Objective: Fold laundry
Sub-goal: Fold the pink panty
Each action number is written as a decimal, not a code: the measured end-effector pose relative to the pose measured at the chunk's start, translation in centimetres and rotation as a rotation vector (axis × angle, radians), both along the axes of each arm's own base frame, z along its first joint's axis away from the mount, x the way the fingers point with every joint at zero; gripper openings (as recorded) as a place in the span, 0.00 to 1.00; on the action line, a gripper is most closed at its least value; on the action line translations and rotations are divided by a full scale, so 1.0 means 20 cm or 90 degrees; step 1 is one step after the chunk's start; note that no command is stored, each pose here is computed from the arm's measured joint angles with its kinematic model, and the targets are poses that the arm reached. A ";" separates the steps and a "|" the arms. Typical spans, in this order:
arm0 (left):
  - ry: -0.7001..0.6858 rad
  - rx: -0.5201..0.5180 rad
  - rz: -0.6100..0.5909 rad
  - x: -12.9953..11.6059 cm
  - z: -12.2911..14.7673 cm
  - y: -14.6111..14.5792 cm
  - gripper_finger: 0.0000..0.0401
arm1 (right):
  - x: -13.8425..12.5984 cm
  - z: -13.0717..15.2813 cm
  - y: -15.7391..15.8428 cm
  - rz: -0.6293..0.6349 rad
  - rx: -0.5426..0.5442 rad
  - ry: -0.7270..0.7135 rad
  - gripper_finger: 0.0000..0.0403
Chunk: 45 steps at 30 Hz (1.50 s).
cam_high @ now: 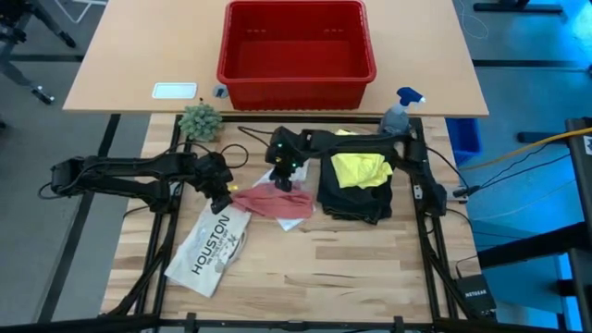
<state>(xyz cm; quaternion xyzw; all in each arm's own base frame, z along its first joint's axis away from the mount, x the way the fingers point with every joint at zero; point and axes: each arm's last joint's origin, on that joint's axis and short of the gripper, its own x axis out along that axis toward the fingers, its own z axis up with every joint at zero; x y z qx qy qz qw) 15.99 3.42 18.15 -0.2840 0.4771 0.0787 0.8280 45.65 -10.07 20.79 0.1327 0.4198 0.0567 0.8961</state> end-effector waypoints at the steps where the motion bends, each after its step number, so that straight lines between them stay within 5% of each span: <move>1: -0.002 0.003 -0.004 0.00 0.00 0.00 0.00 | 0.01 -0.02 -0.01 -0.007 0.015 0.003 0.03; 17: -0.010 0.036 -0.054 0.00 0.00 0.00 0.00 | 0.04 -0.11 0.02 -0.024 0.067 0.022 0.00; 26: -0.010 0.037 -0.057 0.00 0.00 0.00 0.00 | 0.06 -0.15 0.11 0.043 0.140 0.036 0.00; 31: -0.011 0.042 -0.067 0.00 0.00 0.00 0.00 | 0.07 -0.15 0.23 0.135 0.236 0.030 0.00; 39: -0.010 0.036 -0.057 0.00 0.00 0.00 0.00 | 0.10 -0.10 0.17 0.011 0.106 -0.003 0.00; 45: -0.025 0.028 -0.034 0.01 0.01 0.00 0.00 | 0.11 -0.10 0.15 -0.026 0.085 -0.004 0.00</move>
